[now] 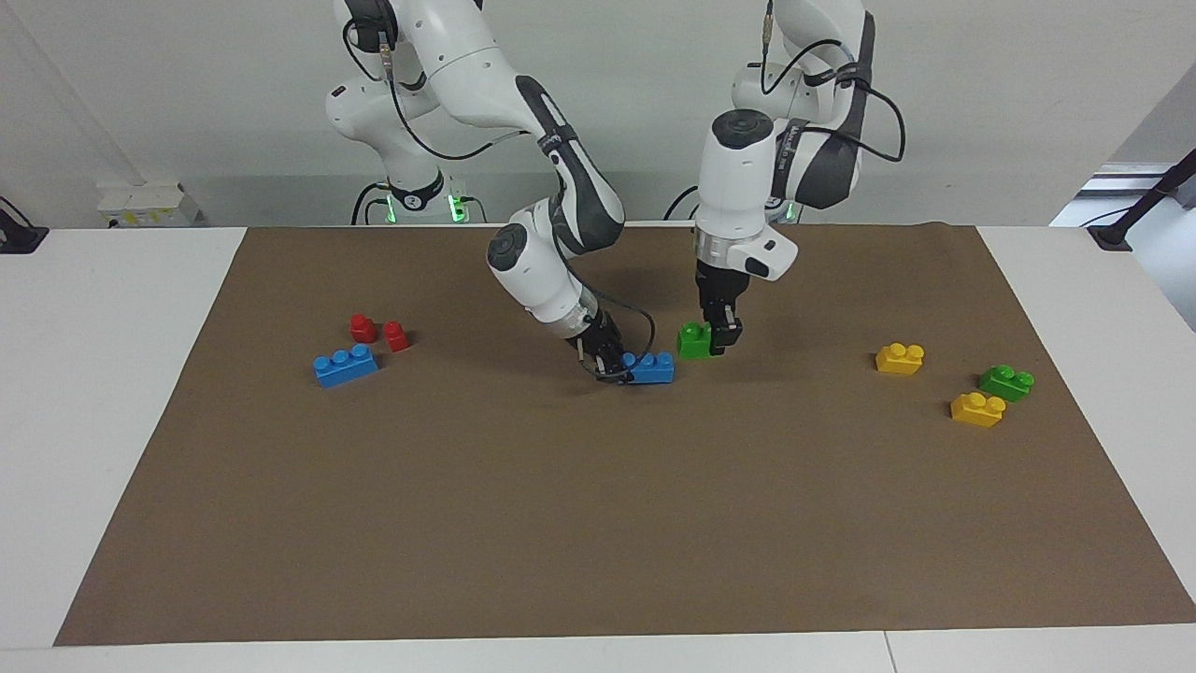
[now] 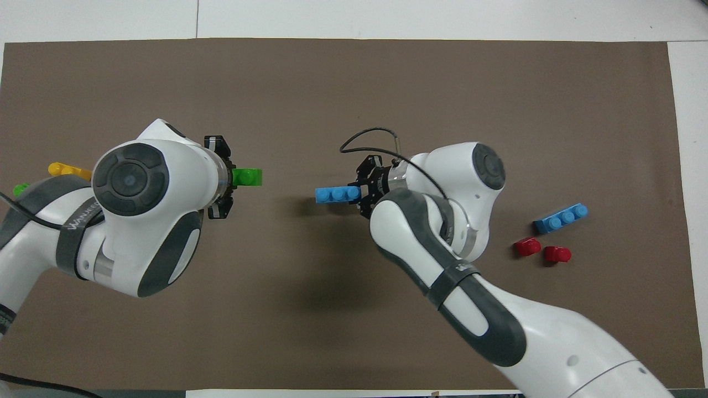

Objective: Remove green block with left arm and hold with right

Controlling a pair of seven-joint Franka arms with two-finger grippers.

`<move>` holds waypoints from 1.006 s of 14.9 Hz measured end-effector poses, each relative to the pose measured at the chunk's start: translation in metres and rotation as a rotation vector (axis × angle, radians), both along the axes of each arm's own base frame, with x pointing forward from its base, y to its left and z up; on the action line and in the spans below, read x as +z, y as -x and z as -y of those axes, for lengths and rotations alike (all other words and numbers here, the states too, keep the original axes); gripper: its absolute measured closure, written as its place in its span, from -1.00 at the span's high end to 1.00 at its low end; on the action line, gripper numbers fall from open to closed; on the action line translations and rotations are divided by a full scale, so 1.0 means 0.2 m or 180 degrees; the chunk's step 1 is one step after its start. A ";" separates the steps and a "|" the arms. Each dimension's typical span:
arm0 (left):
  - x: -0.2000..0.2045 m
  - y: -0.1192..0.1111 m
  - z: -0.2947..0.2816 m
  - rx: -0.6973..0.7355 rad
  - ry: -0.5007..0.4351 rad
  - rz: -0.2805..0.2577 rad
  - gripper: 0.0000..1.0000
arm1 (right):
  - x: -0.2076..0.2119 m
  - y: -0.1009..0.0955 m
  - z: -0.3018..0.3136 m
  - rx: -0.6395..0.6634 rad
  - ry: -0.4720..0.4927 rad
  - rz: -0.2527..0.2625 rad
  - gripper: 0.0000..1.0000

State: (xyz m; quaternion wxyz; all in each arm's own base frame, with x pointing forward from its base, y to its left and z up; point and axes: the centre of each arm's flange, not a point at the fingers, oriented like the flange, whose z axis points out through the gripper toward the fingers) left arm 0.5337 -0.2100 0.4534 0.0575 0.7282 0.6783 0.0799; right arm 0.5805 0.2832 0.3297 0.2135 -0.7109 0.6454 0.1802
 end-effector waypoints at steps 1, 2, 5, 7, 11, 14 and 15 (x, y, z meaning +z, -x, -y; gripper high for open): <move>0.00 -0.04 -0.10 -0.0092 0.0002 -0.0027 -0.30 | 0.09 -0.09 0.18 0.0066 0.0025 0.0053 -0.30; -0.01 -0.08 -0.22 -0.0202 0.0015 -0.0056 -0.30 | 0.18 -0.17 0.39 0.0145 0.0019 0.0103 -0.30; -0.02 -0.16 -0.58 -0.0581 0.0062 -0.0114 -0.30 | 0.22 -0.29 0.96 0.0232 0.0041 0.0204 -0.30; -0.05 -0.19 -0.76 -0.0818 0.0015 -0.0141 -0.30 | 0.15 -0.29 1.20 0.0200 0.0091 0.0157 -0.30; -0.20 -0.27 -0.97 -0.1172 -0.0002 -0.0243 -0.30 | -0.03 -0.23 1.49 0.0131 0.0094 0.0055 -0.30; -0.28 -0.39 -1.08 -0.1253 -0.0016 -0.0263 -0.30 | -0.15 -0.20 1.61 0.0174 0.0086 0.0010 -0.30; -0.31 -0.43 -1.11 -0.1288 -0.0019 -0.0278 -0.30 | -0.18 -0.19 1.63 0.0174 0.0084 -0.0007 -0.30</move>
